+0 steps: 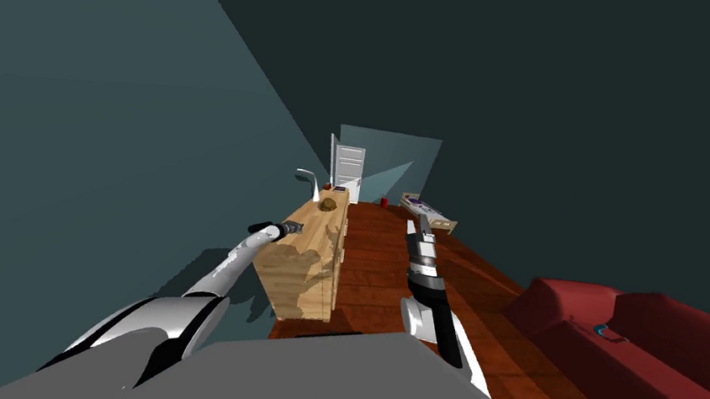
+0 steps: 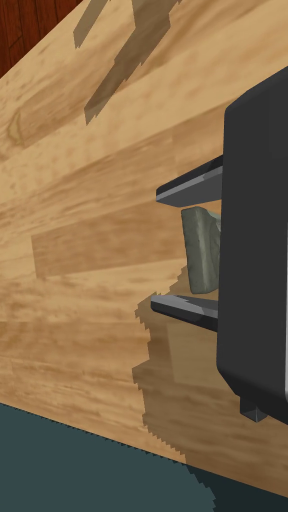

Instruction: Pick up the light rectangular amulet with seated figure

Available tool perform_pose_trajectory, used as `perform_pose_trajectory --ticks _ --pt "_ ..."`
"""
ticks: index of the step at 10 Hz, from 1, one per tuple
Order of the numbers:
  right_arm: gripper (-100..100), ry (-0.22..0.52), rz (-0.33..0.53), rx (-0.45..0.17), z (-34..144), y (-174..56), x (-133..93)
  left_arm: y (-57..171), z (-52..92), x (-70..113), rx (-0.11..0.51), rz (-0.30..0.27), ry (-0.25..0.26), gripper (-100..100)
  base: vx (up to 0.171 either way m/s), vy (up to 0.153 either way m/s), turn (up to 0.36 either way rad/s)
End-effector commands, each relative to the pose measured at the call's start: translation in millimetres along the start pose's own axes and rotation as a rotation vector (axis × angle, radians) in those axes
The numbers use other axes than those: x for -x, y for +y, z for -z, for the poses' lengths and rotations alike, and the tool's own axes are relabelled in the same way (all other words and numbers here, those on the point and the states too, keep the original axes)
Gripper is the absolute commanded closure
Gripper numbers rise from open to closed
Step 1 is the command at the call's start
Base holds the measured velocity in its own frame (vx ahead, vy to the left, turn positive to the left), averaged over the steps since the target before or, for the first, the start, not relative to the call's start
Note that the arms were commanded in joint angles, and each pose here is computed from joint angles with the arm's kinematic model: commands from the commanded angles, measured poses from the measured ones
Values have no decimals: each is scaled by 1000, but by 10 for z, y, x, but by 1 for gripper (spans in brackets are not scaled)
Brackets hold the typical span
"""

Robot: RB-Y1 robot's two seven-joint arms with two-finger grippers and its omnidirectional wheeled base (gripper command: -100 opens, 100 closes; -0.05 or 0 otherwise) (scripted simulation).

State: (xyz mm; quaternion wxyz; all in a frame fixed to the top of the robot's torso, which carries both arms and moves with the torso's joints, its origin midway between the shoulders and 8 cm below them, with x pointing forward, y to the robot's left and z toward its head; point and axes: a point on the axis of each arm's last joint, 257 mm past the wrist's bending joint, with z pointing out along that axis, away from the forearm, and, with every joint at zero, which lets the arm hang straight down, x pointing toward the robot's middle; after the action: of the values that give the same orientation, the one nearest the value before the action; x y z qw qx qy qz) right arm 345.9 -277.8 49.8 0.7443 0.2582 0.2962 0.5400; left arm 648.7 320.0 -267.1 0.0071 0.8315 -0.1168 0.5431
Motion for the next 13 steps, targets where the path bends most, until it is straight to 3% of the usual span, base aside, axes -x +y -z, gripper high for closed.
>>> perform_pose_trajectory --ticks 1,3,5,6,8,9,12,13 --pt "0 0 0 0 0 0 0 246 -55 -34 37 -9 3 100 79 8 348" --pt "0 0 0 0 0 0 0 932 -122 -238 128 -57 22 100 94 9 392" --pt "0 0 0 0 -1 0 -1 975 -128 -237 134 -53 23 100 54 -7 182" --pt "0 0 0 0 -1 1 -1 1335 -133 -349 180 -75 36 100 50 -8 382" --pt "0 0 0 0 -1 1 -1 1335 -133 -349 180 -75 36 100 39 -7 83" --pt "0 0 0 0 -1 1 -1 1685 -129 -421 224 -93 41 100 48 4 351" --pt "0 0 0 0 -1 1 -1 1666 -131 -456 221 -95 47 100 30 -8 68" --pt "0 0 0 0 -1 1 -1 1672 -128 -465 222 -94 48 0 0 0 0"
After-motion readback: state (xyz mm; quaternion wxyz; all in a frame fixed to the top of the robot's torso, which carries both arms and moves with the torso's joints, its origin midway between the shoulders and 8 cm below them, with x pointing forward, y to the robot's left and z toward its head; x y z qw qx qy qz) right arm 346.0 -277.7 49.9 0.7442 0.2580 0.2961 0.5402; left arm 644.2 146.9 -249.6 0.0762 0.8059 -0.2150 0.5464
